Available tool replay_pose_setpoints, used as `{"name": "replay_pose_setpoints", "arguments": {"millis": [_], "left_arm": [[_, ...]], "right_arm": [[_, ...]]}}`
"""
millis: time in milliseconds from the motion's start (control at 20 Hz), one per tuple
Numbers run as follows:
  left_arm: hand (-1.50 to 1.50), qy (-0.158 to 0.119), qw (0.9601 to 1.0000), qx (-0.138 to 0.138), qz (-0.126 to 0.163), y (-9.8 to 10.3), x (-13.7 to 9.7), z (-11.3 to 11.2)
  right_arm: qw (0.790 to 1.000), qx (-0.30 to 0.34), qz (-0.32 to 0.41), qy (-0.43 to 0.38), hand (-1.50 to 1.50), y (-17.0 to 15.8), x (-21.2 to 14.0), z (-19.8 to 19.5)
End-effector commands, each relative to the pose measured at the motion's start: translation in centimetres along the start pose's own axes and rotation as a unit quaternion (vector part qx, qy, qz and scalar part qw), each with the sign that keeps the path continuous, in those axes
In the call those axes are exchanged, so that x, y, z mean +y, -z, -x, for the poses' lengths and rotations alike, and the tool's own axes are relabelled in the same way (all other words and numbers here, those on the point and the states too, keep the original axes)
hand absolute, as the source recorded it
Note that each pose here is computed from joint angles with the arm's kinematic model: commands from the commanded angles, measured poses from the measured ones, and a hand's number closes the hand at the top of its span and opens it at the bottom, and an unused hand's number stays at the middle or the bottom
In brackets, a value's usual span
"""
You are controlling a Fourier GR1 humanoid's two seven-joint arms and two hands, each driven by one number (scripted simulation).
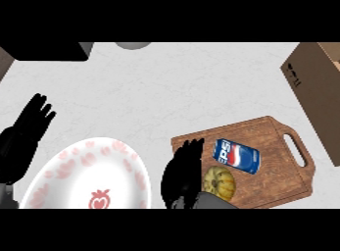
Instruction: Pick the squash from the cutting board and place it in the cardboard box
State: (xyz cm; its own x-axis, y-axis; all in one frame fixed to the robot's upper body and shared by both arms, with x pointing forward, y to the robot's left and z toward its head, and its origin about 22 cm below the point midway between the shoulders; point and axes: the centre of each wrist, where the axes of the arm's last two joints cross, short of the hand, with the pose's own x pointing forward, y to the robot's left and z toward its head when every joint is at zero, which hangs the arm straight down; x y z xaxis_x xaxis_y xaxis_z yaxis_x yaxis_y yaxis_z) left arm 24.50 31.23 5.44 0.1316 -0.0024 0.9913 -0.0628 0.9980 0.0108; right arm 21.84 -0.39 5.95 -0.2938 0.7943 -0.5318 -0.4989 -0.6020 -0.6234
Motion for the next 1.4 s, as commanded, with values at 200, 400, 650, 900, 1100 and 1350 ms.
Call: {"name": "replay_pose_setpoints", "arguments": {"millis": [200, 400, 650, 900, 1100, 1350], "left_arm": [[0.0, -0.009, 0.9999, 0.007, -0.006, 0.6, -0.4, 0.9], [0.0, 0.004, 0.9999, -0.011, -0.008, 1.0, -0.7, 0.3], [0.0, -0.004, 1.0, -0.004, 0.002, 0.4, 1.4, 0.4], [0.0, 0.001, 1.0, 0.0, 0.005, 0.4, 0.6, -0.8], [0.0, 0.009, 1.0, 0.003, -0.001, -0.3, 0.6, 0.5], [0.0, 0.004, 1.0, -0.002, 0.0, -0.4, 1.2, 0.7]], "right_arm": [[0.996, 0.089, -0.015, -0.016, -1.5, 0.1, 0.6, -0.7], [0.995, 0.098, -0.027, -0.009, -1.5, 0.6, 0.9, -0.5], [0.994, 0.098, -0.048, -0.028, -1.5, 2.4, 2.3, -1.0], [0.993, 0.103, -0.052, -0.024, -1.5, 1.4, 3.1, -1.6], [0.993, 0.103, -0.05, -0.019, -1.5, 1.7, 3.1, -1.0], [0.992, 0.108, -0.057, -0.038, -1.5, 2.9, 1.2, 1.2]]}}
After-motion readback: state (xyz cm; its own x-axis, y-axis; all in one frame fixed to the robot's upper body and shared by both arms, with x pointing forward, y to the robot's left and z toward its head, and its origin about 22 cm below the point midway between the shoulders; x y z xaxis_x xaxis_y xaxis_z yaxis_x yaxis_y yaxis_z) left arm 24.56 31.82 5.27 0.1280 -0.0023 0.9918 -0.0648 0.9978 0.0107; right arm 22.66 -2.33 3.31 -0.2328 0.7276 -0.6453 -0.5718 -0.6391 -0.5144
